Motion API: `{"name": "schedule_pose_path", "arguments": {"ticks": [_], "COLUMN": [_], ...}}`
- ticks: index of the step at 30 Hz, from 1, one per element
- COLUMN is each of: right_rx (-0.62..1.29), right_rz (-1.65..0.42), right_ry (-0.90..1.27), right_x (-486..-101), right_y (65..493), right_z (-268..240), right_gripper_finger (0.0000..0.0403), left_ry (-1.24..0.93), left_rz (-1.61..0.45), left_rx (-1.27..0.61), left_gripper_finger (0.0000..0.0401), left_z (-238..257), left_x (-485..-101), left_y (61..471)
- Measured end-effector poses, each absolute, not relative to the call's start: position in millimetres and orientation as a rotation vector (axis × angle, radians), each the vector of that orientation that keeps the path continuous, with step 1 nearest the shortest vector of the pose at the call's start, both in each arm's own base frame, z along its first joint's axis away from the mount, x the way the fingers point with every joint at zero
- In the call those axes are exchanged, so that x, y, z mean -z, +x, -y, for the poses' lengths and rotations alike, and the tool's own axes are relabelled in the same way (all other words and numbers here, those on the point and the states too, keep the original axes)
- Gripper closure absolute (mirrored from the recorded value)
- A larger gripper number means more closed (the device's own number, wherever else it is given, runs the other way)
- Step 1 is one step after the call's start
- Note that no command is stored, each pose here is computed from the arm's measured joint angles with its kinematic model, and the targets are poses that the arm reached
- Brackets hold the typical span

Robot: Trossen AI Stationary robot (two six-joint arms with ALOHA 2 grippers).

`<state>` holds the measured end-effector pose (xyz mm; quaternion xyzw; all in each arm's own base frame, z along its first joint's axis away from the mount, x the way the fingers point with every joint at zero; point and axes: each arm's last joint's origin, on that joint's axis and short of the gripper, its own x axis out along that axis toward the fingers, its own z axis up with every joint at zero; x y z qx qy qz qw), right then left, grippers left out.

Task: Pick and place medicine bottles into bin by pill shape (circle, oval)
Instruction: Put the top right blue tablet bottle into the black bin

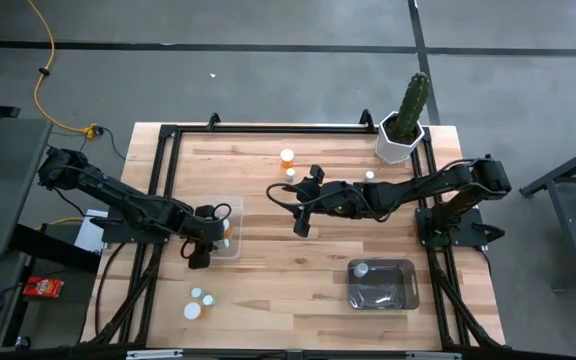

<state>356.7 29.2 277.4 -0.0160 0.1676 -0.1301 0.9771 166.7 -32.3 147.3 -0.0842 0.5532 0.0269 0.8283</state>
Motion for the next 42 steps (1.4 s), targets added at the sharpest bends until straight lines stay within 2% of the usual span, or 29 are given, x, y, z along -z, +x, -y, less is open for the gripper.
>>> {"name": "schedule_pose_path", "arguments": {"ticks": [11, 21, 25, 31, 36, 42], "right_rx": [0.262, 0.262, 0.262, 0.262, 0.261, 0.262], "right_rz": [-0.337, -0.337, -0.337, -0.338, -0.345, -0.343], "right_ry": [-0.032, -0.032, -0.032, -0.032, -0.034, -0.015], "right_x": [-277, -277, -277, -277, -277, -277], "right_y": [357, 357, 357, 357, 356, 356], "right_z": [-29, -29, -29, -29, -29, -30], "right_gripper_finger": [0.0210, 0.0210, 0.0210, 0.0210, 0.0210, 0.0210], "left_ry": [-0.208, -0.212, -0.193, -0.148, -0.030, 0.124], "left_rz": [-1.186, -1.186, -1.214, -1.189, -1.014, -0.547], "left_rx": [-0.020, -0.030, -0.024, 0.008, -0.042, -0.220], "left_gripper_finger": [0.0288, 0.0192, 0.0170, 0.0172, 0.0183, 0.0199], "left_z": [34, 33, 35, 37, 34, 26], "left_x": [-147, -148, -166, -213, -258, -288], "left_y": [166, 167, 172, 183, 188, 181]}}
